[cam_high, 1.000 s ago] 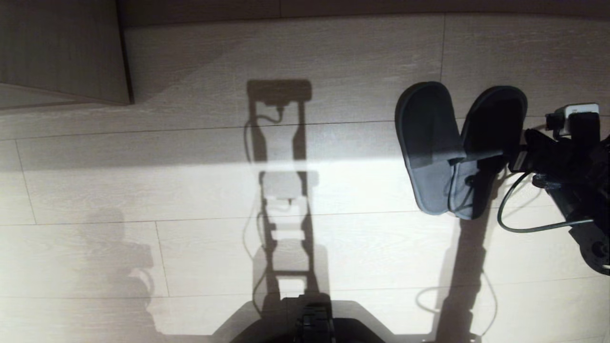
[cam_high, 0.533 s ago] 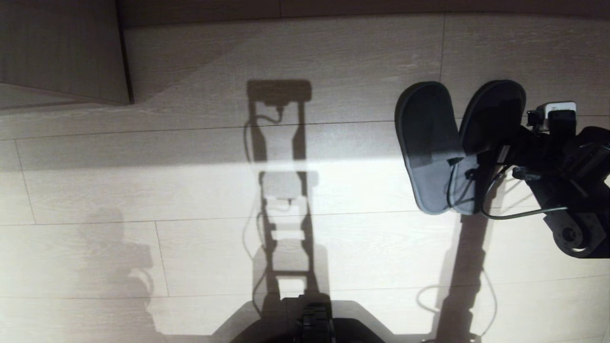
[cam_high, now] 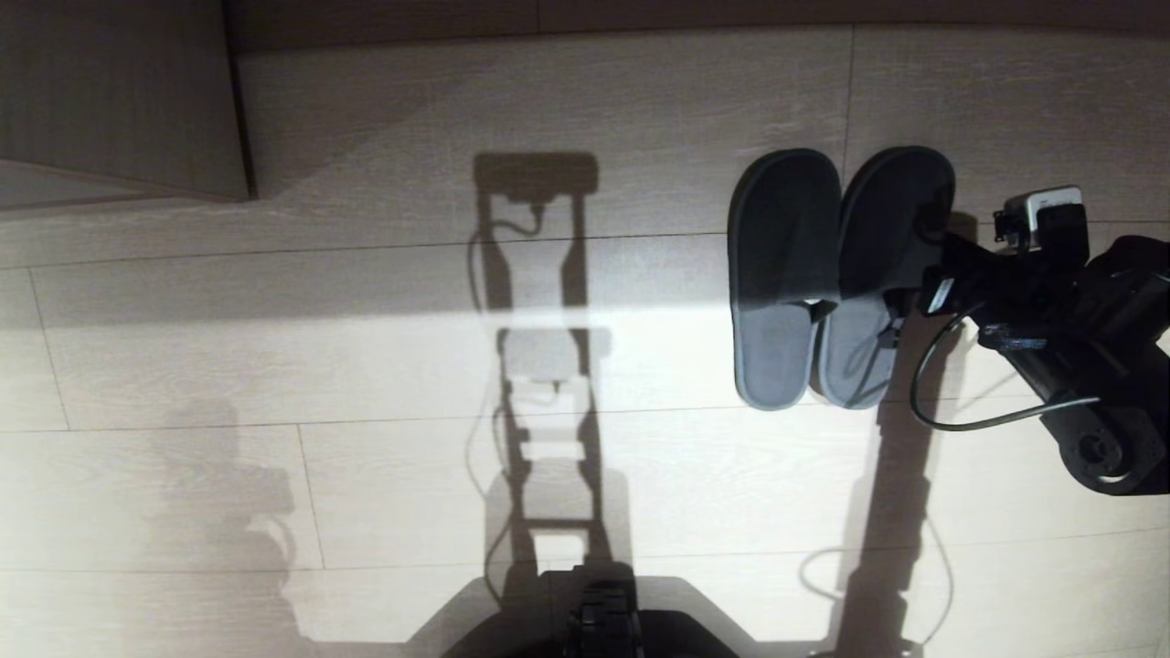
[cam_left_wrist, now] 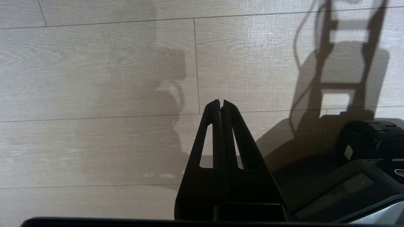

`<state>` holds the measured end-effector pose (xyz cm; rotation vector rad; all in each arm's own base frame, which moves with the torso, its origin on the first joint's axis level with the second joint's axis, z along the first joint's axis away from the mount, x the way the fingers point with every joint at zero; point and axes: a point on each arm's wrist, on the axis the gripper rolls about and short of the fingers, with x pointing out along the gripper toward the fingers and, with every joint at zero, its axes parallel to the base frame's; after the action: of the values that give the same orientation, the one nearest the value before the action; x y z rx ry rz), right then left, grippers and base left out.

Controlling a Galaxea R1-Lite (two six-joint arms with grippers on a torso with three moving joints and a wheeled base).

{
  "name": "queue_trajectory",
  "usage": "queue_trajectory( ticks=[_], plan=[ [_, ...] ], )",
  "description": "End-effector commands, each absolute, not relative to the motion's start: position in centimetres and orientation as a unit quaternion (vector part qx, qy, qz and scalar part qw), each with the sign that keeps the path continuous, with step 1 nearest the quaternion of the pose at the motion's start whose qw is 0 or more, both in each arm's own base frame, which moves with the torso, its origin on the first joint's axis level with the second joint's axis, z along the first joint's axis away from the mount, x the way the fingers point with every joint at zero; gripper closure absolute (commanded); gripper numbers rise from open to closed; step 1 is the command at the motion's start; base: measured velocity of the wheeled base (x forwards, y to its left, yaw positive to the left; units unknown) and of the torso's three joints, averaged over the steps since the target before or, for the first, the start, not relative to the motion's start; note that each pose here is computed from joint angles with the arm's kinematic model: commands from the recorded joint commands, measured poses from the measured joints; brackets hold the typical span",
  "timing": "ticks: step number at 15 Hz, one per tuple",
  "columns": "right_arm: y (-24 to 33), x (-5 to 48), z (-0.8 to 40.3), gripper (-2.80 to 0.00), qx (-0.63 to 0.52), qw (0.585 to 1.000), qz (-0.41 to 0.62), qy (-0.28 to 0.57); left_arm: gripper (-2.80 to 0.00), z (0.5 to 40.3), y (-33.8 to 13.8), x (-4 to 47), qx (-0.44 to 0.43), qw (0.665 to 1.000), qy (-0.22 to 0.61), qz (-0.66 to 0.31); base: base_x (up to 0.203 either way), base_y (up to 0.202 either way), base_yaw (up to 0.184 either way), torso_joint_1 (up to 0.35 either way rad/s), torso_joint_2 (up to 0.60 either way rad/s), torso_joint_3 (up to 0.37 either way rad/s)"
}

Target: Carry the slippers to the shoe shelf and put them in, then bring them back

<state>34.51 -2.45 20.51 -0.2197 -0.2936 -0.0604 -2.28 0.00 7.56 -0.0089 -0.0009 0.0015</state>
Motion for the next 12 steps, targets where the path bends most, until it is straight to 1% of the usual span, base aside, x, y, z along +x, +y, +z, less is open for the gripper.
queue_trajectory(
  ticks=[1, 3, 8, 12],
  plan=[
    [-2.4, 33.8, 21.0, 0.0, -0.111, 0.982, -0.029, -0.151, 0.0, 7.6, 0.0, -2.3, -0.005, 1.0, -0.002, 0.001, 0.0, 0.0, 0.0, 0.0, 0.0, 0.0],
    [-2.5, 33.6, 20.9, 0.0, -0.112, 0.982, -0.028, -0.147, 0.0, 7.6, 0.0, -2.3, -0.005, 1.0, -0.002, 0.002, 0.0, 0.0, 0.0, 0.0, 0.0, 0.0],
    [-2.5, 31.3, 23.3, 0.0, -0.115, 0.977, -0.034, -0.176, 0.0, 7.6, 0.0, -2.3, -0.005, 1.0, -0.001, 0.002, 0.0, 0.0, 0.0, 0.0, 0.0, 0.0],
    [-2.1, 27.3, 25.7, 0.0, -0.116, 0.972, -0.035, -0.2, 0.0, 7.6, 0.0, -2.3, -0.005, 1.0, -0.002, 0.002, 0.0, 0.0, 0.0, 0.0, 0.0, 0.0]
  ],
)
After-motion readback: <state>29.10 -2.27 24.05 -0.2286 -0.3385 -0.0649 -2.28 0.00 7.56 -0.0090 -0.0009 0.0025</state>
